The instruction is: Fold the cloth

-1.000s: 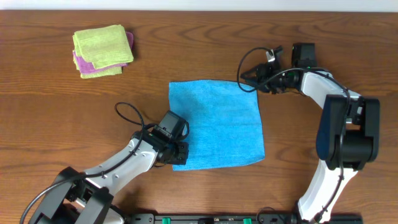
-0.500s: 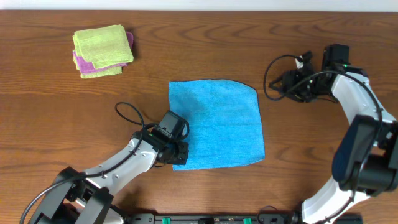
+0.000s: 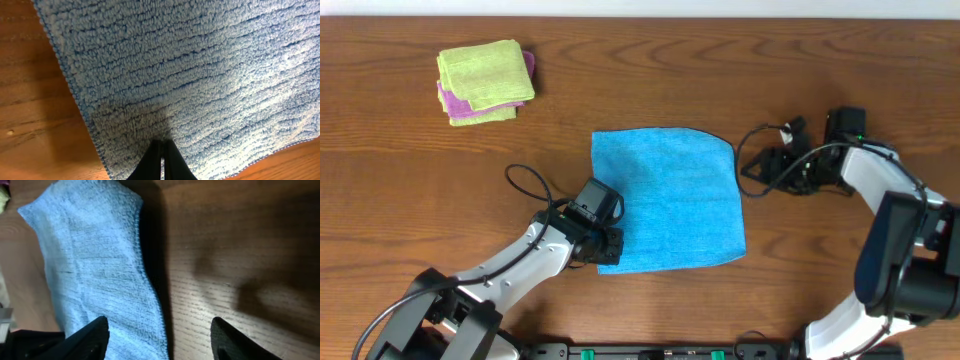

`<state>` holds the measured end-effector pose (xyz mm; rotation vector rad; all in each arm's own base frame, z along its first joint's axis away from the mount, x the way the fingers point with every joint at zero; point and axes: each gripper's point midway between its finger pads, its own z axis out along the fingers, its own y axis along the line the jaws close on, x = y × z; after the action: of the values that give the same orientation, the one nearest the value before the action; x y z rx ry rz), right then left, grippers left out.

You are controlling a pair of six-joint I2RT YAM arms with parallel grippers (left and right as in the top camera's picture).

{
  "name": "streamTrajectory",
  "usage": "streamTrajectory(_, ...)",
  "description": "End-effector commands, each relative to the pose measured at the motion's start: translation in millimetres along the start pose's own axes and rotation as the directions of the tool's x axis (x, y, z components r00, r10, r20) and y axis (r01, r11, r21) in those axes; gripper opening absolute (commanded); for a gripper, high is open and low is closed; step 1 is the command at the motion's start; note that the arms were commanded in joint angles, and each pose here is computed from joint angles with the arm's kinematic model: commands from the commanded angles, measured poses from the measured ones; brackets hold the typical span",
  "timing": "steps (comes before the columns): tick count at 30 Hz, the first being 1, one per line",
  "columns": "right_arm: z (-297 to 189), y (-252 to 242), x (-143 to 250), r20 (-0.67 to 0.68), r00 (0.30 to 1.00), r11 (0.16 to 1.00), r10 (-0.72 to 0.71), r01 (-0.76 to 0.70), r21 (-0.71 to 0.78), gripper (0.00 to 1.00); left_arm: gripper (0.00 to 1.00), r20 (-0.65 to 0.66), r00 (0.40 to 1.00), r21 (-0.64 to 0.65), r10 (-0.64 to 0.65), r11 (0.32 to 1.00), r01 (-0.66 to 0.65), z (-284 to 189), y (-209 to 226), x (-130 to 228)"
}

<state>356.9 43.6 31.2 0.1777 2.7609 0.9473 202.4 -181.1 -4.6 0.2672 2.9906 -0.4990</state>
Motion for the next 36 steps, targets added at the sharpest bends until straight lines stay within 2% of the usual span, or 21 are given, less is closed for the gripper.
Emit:
streamTrajectory(1, -11.9, 11.0, -14.2, 0.067, 0.995, 0.997, -0.073, 0.074, -0.008, 0.68, 0.06, -0.078, 0.997, -0.015, -0.003, 1.0, 0.002, 11.0, 8.6, 23.9)
streamTrajectory(11, 4.4, 33.7, -25.4, 0.093, 0.993, 0.989, -0.078, 0.089, -0.12, 0.69, 0.06, -0.073, 0.997, -0.013, -0.01, 1.0, 0.009, 11.1, 8.0, 22.6)
streamTrajectory(21, 23.5, 25.7, -25.1, 0.069, 0.997, 0.989, -0.04, 0.05, -0.143, 0.69, 0.06, -0.06, 0.998, -0.006, -0.008, 1.0, 0.008, 11.4, 6.6, 19.5)
streamTrajectory(36, 58.1, 42.3, -25.6, 0.04, 0.999, 0.977, -0.017, 0.025, -0.21, 0.56, 0.06, -0.061, 0.998, -0.007, -0.008, 1.0, 0.008, 11.3, 6.7, 19.7)
